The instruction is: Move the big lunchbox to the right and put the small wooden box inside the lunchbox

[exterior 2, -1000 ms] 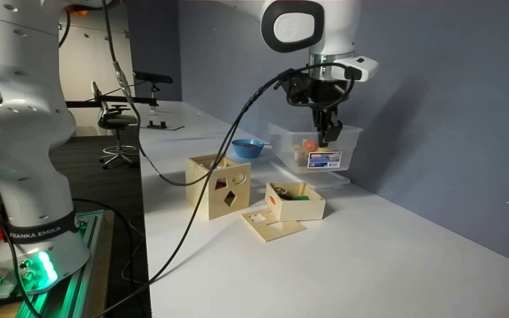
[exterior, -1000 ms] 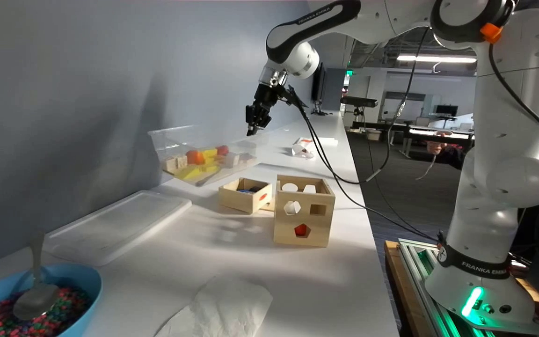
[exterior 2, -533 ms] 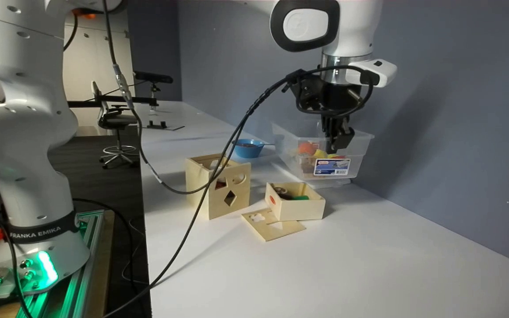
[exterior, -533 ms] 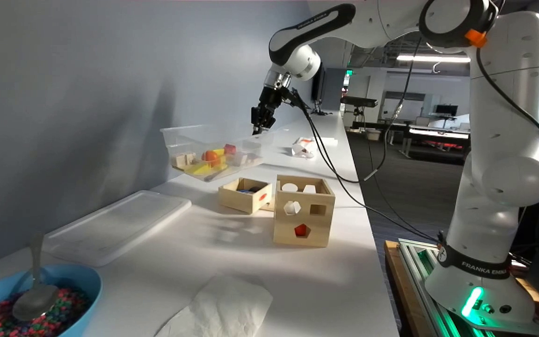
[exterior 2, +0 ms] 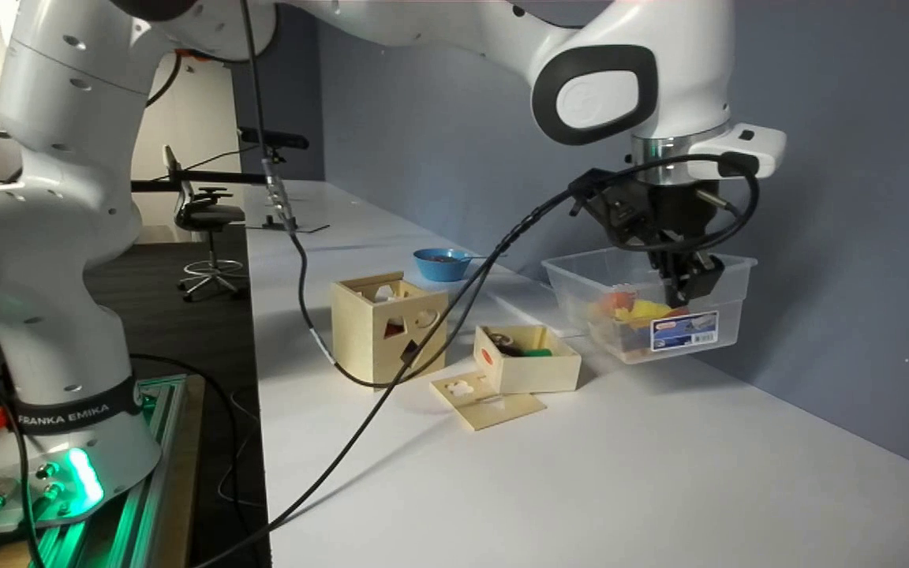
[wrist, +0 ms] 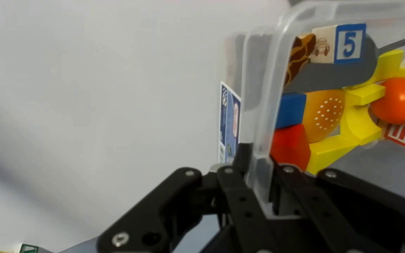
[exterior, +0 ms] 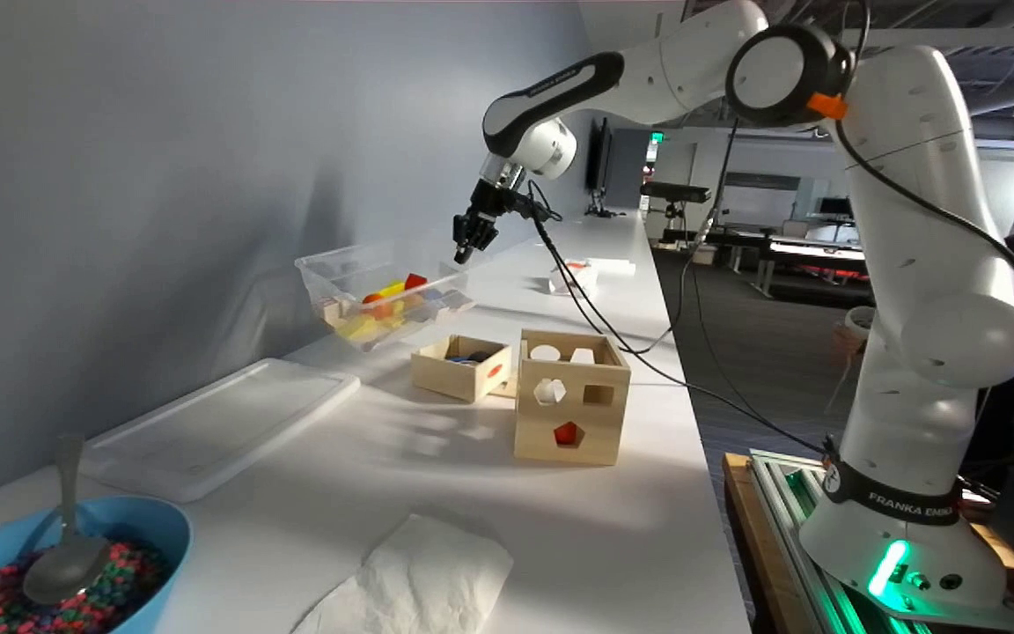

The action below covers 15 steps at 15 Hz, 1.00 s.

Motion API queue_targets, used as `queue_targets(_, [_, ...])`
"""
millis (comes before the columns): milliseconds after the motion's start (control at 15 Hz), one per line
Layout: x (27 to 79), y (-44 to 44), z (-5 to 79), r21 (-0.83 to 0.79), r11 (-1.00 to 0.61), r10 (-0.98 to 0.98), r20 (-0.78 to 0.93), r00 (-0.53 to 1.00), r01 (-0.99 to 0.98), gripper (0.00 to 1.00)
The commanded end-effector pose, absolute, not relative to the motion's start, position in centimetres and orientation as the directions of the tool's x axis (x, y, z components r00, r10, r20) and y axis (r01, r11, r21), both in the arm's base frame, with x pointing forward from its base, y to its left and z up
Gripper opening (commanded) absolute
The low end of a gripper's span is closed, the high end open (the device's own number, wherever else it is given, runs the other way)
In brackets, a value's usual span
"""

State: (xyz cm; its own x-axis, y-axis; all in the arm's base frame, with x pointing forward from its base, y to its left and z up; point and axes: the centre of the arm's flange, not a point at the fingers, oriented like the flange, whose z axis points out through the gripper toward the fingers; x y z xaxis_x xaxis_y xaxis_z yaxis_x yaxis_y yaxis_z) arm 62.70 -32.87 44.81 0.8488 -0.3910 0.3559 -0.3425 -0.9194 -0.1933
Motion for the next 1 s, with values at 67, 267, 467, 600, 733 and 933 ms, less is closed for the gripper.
queue_targets(67, [68.6, -36.8, 44.3, -0.189, -0.927, -0.372, 0.370, 0.851, -0.323, 0.02])
queue_targets(267, [69.6, -37.9, 42.1, -0.190, -0.925, -0.376, 0.335, 0.864, -0.329, 0.02])
queue_targets(467, [69.8, -38.8, 39.3, -0.198, -0.914, -0.399, 0.277, 0.874, -0.355, 0.02])
queue_targets(600, [69.8, -39.4, 38.0, -0.198, -0.903, -0.421, 0.237, 0.876, -0.380, 0.35])
queue_targets(733, [69.7, -39.8, 37.5, -0.207, -0.889, -0.449, 0.205, 0.870, -0.410, 0.48])
queue_targets(933, [69.8, -39.9, 38.4, -0.216, -0.873, -0.477, 0.192, 0.858, -0.437, 0.68])
